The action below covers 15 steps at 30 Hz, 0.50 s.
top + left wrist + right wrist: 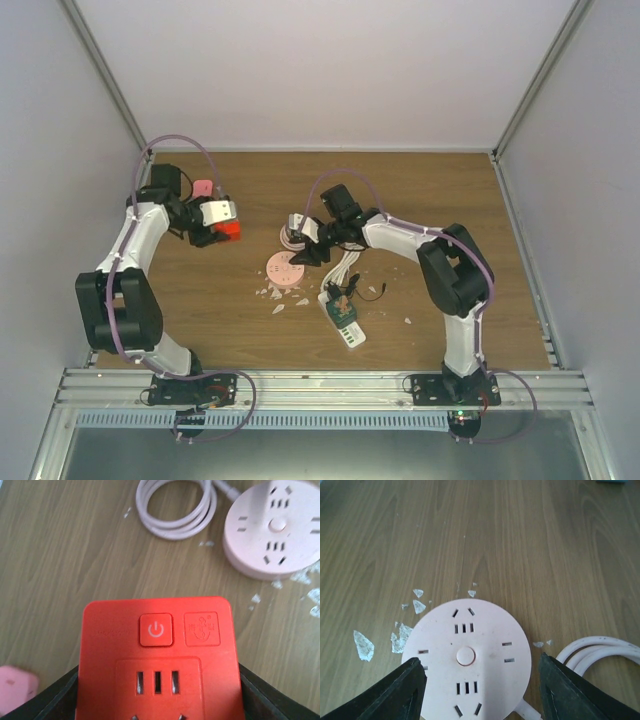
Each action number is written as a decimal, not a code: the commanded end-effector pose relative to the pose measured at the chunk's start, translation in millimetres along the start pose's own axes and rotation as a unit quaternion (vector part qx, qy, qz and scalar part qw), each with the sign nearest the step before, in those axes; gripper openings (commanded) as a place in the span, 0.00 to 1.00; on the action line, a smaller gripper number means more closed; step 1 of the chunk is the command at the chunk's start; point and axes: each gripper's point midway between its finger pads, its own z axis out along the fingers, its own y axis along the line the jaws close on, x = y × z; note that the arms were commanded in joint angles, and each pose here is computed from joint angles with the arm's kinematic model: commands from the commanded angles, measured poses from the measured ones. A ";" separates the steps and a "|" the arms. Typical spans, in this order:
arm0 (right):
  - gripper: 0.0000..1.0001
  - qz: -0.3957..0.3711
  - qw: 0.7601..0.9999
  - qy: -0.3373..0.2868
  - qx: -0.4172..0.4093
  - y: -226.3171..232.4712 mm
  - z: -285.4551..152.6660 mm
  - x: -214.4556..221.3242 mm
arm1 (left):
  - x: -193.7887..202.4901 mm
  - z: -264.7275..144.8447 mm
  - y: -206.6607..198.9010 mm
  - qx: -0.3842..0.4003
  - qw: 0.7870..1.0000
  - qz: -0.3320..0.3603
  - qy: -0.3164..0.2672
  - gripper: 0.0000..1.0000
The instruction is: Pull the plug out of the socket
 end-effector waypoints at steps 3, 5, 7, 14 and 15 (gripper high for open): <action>0.63 -0.010 1.000 -0.026 0.003 2.5 -17.0 -20.0 | 24.4 -38.9 25.0 -0.050 0.992 0.047 0.106 0.35; 0.64 -0.012 1.000 -0.028 0.004 3.2 -18.6 -22.1 | 35.0 -46.3 28.9 -0.059 0.986 0.065 0.143 0.36; 0.64 -0.013 0.999 -0.030 0.006 3.1 -20.6 -22.8 | 47.1 -53.3 32.6 -0.069 0.977 0.089 0.183 0.36; 0.64 -0.016 0.999 -0.030 0.009 3.8 -23.5 -23.8 | 97.4 -67.7 49.2 -0.090 0.923 0.178 0.330 0.36; 0.64 -0.016 0.999 -0.029 0.010 4.1 -23.4 -23.5 | 104.4 -67.3 49.6 -0.087 0.916 0.184 0.347 0.36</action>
